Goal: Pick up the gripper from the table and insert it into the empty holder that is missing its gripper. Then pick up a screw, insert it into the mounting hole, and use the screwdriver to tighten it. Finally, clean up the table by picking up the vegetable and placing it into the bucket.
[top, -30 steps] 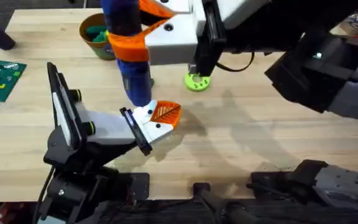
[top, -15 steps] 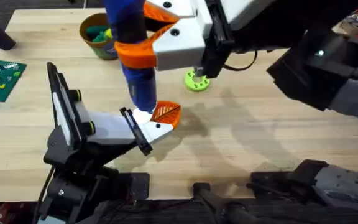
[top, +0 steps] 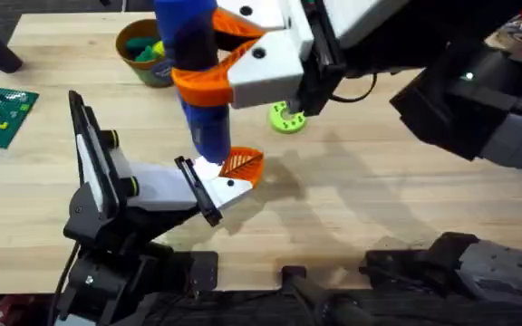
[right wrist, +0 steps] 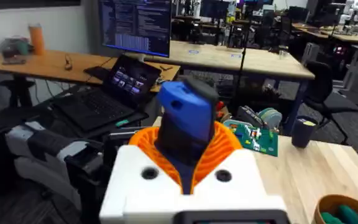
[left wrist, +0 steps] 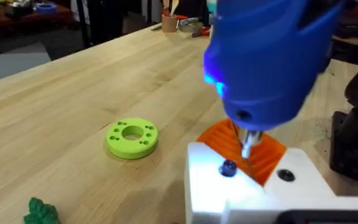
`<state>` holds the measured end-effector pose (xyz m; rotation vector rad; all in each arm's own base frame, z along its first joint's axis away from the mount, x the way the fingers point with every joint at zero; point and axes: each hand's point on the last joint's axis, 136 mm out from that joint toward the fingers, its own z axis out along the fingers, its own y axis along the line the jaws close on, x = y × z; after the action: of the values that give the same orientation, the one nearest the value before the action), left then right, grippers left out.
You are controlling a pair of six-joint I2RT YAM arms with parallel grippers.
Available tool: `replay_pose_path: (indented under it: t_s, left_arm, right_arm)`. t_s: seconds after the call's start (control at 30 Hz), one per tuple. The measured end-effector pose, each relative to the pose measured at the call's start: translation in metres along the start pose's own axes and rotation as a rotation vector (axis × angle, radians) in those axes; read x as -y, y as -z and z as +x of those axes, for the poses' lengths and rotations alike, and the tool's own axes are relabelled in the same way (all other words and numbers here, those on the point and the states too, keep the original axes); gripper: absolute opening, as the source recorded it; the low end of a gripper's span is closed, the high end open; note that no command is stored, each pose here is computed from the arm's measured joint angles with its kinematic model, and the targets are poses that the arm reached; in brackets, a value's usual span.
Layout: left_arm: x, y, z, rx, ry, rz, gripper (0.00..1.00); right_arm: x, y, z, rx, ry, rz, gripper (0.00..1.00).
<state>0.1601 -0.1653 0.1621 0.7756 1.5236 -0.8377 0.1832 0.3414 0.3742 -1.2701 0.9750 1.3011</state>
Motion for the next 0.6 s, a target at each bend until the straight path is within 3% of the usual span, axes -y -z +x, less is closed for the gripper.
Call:
replay_pose_path:
  t_s: [0.6]
  left_arm:
    - [0.0,0.0,0.0,0.0,0.0,0.0,0.008]
  right_arm:
    - [0.0,0.0,0.0038,-0.012,0.044,-0.002,0.059]
